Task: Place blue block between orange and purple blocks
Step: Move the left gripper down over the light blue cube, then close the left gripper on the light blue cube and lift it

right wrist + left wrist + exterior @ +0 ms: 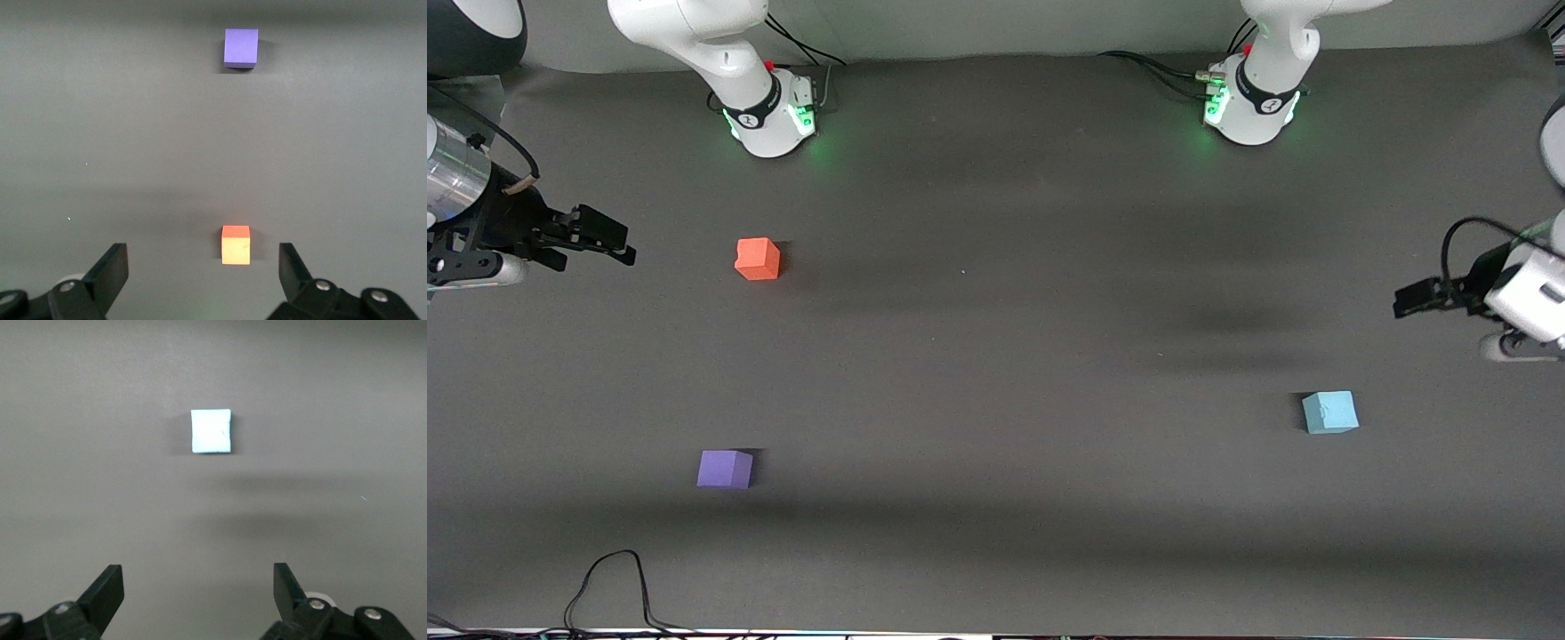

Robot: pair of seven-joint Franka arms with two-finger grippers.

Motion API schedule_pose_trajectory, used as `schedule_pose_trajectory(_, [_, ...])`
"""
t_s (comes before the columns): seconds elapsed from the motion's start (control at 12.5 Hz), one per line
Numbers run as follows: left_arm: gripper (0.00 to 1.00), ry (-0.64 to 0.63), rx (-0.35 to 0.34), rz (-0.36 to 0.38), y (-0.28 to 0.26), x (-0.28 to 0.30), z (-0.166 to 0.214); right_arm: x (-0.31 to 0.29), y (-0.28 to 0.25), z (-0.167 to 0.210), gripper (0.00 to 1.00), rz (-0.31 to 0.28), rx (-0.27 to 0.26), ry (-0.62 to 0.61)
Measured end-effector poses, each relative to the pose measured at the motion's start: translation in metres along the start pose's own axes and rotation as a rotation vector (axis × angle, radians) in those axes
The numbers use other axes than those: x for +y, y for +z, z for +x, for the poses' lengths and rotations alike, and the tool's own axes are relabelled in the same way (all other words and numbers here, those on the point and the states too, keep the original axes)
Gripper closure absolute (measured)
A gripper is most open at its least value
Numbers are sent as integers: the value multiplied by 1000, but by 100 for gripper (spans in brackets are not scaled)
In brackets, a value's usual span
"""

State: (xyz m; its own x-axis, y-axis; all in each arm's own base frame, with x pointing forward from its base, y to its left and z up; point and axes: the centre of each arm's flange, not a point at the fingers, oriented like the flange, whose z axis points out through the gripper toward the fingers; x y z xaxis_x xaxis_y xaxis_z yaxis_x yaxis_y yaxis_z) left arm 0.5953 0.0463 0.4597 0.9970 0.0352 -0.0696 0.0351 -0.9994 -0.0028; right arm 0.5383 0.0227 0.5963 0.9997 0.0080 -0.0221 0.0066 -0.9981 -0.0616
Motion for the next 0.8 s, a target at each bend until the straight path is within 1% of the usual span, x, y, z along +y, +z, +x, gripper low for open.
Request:
schedule_pose_trajectory(0.24, [0,3,16,8,92,-7,23,0,0,0,0,0,-1,0])
schedule_pose_trajectory(0.4, [0,12,22,8,140,-4,36,0,0,0,0,0,-1,0])
schedule_pose_trajectory(0.56, [0,16,23,5,176,-3,44,0,0,0,0,0,-1,0])
schedule_pose_trajectory(0.8, [0,20,45,3,214,-1,52,0,1,0,0,0,-1,1])
